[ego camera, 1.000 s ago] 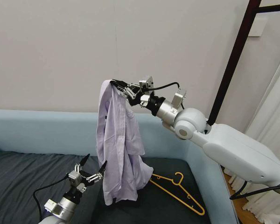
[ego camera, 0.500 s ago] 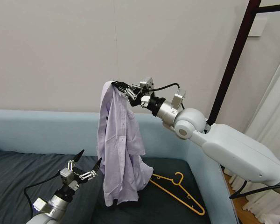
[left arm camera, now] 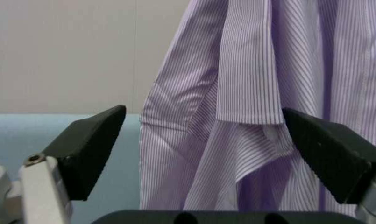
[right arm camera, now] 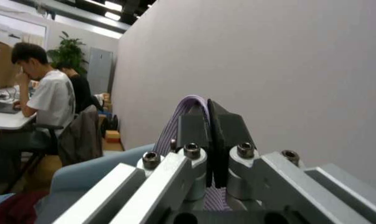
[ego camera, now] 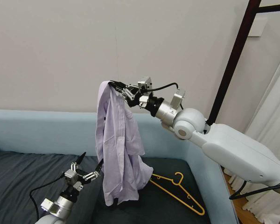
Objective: Pick up the clothes from the sofa and hang them on the clothes hanger.
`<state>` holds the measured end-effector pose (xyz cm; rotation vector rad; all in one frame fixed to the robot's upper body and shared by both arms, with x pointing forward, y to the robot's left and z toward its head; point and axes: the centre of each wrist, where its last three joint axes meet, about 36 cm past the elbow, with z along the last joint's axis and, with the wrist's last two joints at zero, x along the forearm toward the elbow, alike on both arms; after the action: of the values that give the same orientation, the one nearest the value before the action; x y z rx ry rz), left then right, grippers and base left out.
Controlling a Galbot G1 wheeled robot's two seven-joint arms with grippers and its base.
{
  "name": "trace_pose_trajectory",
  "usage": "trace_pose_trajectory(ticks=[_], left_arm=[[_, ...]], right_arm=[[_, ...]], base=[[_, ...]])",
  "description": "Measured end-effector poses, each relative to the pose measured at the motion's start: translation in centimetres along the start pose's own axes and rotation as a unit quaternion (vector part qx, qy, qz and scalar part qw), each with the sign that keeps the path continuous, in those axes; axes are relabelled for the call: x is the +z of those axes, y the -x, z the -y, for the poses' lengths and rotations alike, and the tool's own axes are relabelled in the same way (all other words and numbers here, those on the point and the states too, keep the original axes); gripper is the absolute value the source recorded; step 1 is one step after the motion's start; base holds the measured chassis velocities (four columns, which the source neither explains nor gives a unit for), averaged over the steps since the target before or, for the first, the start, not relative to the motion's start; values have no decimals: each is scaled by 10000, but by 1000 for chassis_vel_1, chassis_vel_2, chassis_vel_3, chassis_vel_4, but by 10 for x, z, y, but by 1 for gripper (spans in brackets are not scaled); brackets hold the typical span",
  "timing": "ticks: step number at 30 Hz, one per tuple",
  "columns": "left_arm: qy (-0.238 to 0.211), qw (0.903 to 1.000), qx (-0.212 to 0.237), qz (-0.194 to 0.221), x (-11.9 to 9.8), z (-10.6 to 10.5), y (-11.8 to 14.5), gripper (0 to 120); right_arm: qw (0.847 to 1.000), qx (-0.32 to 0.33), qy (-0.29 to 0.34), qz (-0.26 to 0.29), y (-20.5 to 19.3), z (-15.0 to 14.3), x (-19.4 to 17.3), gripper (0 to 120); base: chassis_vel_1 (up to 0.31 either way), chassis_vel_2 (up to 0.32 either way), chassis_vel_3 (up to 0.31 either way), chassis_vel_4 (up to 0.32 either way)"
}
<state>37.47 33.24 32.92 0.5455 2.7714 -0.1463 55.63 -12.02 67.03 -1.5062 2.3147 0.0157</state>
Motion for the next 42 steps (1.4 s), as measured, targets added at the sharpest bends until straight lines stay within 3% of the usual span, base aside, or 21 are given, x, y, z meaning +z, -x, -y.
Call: trace_pose_trajectory(ticks=[9, 15, 24, 27, 31, 33, 34, 35, 39, 40, 42], left_arm=[[-62, 10000, 0, 68, 6, 13, 0, 56], [-62, 10000, 21, 65, 6, 14, 0, 39], [-12, 10000, 0, 74, 6, 10, -2, 4], [25, 9999, -48, 148, 3, 6, -2, 0], [89, 9988, -136, 470, -17, 0, 3, 0], [132, 9954, -322, 895, -53, -7, 15, 0], [132, 9954, -322, 895, -53, -7, 15, 0], [131, 9929, -349, 1127, -75, -9, 22, 0], [152, 9891, -402, 1407, -110, -15, 32, 0], [152, 9891, -402, 1407, -110, -15, 32, 0], [203, 9859, -423, 1608, -140, -22, 39, 0]], right_arm=[[10000, -26, 15, -19, 1, -1, 2, 0], [10000, -14, 22, -27, 0, 0, 4, 0], [9999, 89, 61, -28, -5, 4, 8, 0], [9999, 109, 71, -5, -7, 4, 7, 0], [9996, 284, 51, 24, -14, 5, 10, 0], [9985, 547, -5, 23, -26, 8, 12, 0], [9985, 547, -5, 23, -26, 8, 12, 0], [9980, 625, -31, 25, -33, 10, 12, 0], [9977, 682, -49, 35, -43, 15, 10, 0], [9977, 682, -49, 35, -43, 15, 10, 0], [9977, 668, -59, 61, -49, 20, 7, 0]], base=[[0, 0, 0, 0], [0, 0, 0, 0], [0, 0, 0, 0], [0, 0, 0, 0], [0, 0, 0, 0], [0, 0, 0, 0], [0, 0, 0, 0], [0, 0, 0, 0], [0, 0, 0, 0], [0, 0, 0, 0], [0, 0, 0, 0]])
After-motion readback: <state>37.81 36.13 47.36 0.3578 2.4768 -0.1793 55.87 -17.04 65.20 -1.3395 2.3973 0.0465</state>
